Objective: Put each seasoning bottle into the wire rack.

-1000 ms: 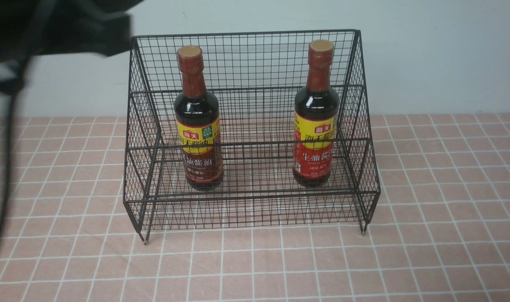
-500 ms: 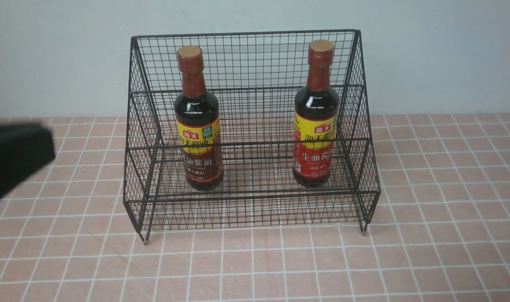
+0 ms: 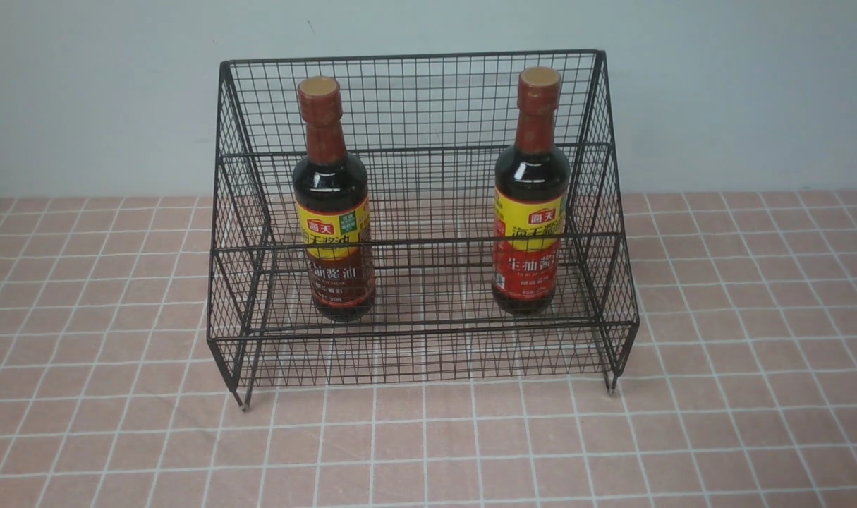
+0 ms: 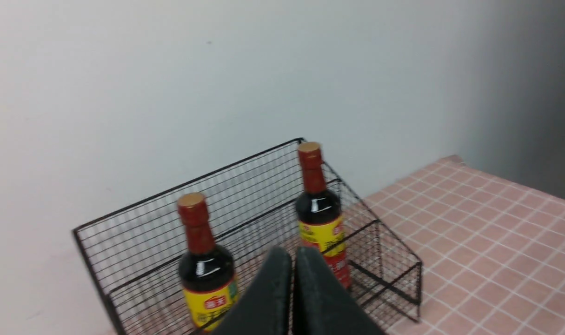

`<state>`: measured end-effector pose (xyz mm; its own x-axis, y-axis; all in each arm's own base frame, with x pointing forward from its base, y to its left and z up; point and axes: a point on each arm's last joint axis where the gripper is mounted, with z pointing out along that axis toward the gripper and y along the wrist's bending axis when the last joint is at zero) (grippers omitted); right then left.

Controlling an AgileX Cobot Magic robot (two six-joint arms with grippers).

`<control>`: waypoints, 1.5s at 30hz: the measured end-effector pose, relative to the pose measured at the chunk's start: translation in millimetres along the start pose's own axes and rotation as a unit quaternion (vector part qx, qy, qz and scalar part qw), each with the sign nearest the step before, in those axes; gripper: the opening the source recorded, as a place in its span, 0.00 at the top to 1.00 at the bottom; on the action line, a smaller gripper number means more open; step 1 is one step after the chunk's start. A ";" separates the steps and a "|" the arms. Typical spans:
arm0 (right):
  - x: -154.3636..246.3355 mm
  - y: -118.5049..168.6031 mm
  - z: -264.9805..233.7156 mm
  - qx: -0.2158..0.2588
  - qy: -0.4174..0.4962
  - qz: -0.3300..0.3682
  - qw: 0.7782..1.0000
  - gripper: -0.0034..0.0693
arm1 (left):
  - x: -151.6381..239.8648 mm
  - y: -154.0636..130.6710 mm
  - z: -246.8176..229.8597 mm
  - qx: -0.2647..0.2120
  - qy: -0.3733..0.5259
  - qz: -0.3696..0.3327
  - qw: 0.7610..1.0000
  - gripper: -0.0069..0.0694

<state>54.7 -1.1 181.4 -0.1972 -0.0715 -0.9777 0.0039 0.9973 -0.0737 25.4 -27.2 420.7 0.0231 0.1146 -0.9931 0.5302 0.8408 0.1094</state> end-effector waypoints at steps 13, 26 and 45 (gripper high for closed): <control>0.0 0.0 0.0 0.000 0.000 0.000 1.000 0.97 | 129.8 4.4 -5.2 -0.177 0.063 -0.037 0.981 0.92; 0.2 0.0 0.0 0.000 0.001 0.000 1.000 0.97 | 251.2 3.6 21.0 -0.196 0.161 -0.053 0.966 0.92; 0.1 0.0 0.0 0.000 0.001 0.000 1.000 0.97 | 250.8 3.9 21.7 -0.199 0.149 -0.060 0.967 0.92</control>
<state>54.7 -1.1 181.3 -0.1994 -0.0724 -0.9772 0.0039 0.9972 -0.0746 51.7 -6.7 171.2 -0.2955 0.1016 -0.9499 0.1452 0.9876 0.0605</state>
